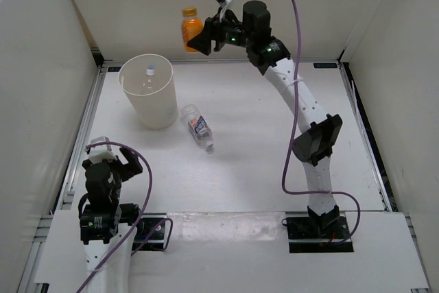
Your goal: Put the plastic bottles in the bin
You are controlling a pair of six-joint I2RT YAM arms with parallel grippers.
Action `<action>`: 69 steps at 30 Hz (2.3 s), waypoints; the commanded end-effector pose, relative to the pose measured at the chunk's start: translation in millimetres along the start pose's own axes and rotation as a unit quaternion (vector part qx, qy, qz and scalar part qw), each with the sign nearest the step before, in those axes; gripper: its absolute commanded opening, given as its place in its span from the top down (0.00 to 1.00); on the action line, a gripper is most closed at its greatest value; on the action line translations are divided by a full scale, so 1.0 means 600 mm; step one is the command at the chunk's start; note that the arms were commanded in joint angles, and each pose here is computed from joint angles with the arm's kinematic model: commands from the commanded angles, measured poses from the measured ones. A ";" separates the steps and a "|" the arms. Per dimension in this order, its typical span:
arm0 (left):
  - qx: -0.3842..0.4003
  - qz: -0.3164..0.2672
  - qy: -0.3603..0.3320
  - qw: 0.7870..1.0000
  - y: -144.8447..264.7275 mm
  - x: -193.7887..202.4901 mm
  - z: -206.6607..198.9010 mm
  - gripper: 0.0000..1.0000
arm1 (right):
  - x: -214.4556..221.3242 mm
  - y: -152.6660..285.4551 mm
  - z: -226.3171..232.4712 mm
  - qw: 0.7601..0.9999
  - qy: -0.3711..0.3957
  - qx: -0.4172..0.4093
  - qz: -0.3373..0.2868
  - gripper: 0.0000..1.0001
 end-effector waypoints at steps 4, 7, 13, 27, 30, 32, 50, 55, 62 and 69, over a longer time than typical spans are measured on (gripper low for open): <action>0.002 0.005 -0.002 1.000 -0.007 -0.004 -0.002 0.01 | 0.002 -0.063 0.050 0.968 0.120 -0.208 -0.073 1.00; -0.011 0.004 -0.004 1.000 -0.004 -0.015 0.000 0.01 | 0.012 -0.085 0.079 0.956 0.140 -0.246 -0.076 1.00; 0.023 0.026 -0.030 0.999 -0.019 -0.028 -0.011 0.01 | 0.041 -0.132 0.106 0.931 0.219 -0.274 -0.104 1.00; -0.047 0.050 -0.004 0.998 -0.027 -0.023 0.002 0.01 | 0.134 -0.226 0.106 0.949 0.200 -0.229 -0.085 1.00; -0.052 0.051 -0.001 0.997 -0.030 -0.022 0.004 0.01 | 0.145 -0.236 0.097 0.952 0.195 -0.222 -0.081 0.93; -0.057 0.056 0.001 0.997 -0.032 -0.019 0.006 0.01 | 0.152 -0.240 0.085 0.955 0.195 -0.210 -0.078 0.83; -0.057 0.077 0.008 0.995 -0.052 -0.014 0.012 0.01 | 0.122 -0.243 0.056 0.949 0.241 -0.155 -0.133 0.10; -0.055 0.077 0.009 0.995 -0.052 -0.012 0.011 0.01 | 0.074 -0.239 0.054 0.952 0.208 -0.084 -0.210 0.10; -0.052 0.077 0.010 0.996 -0.052 -0.012 0.010 0.01 | -0.032 -0.192 0.036 0.911 0.208 0.066 -0.350 0.10; -0.042 0.082 0.007 0.996 -0.055 -0.012 0.008 0.01 | 0.003 -0.133 -0.095 0.921 0.102 0.285 -0.247 0.11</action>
Point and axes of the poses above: each gripper's point midway between its finger pads, its own y axis back along the fingers, its own z axis along the line the jaws close on, x = y × z, the point moved 9 cm from there along y, back along the fingers, and after that the axes turned 5 degrees about -y, right-handed, at the moved point
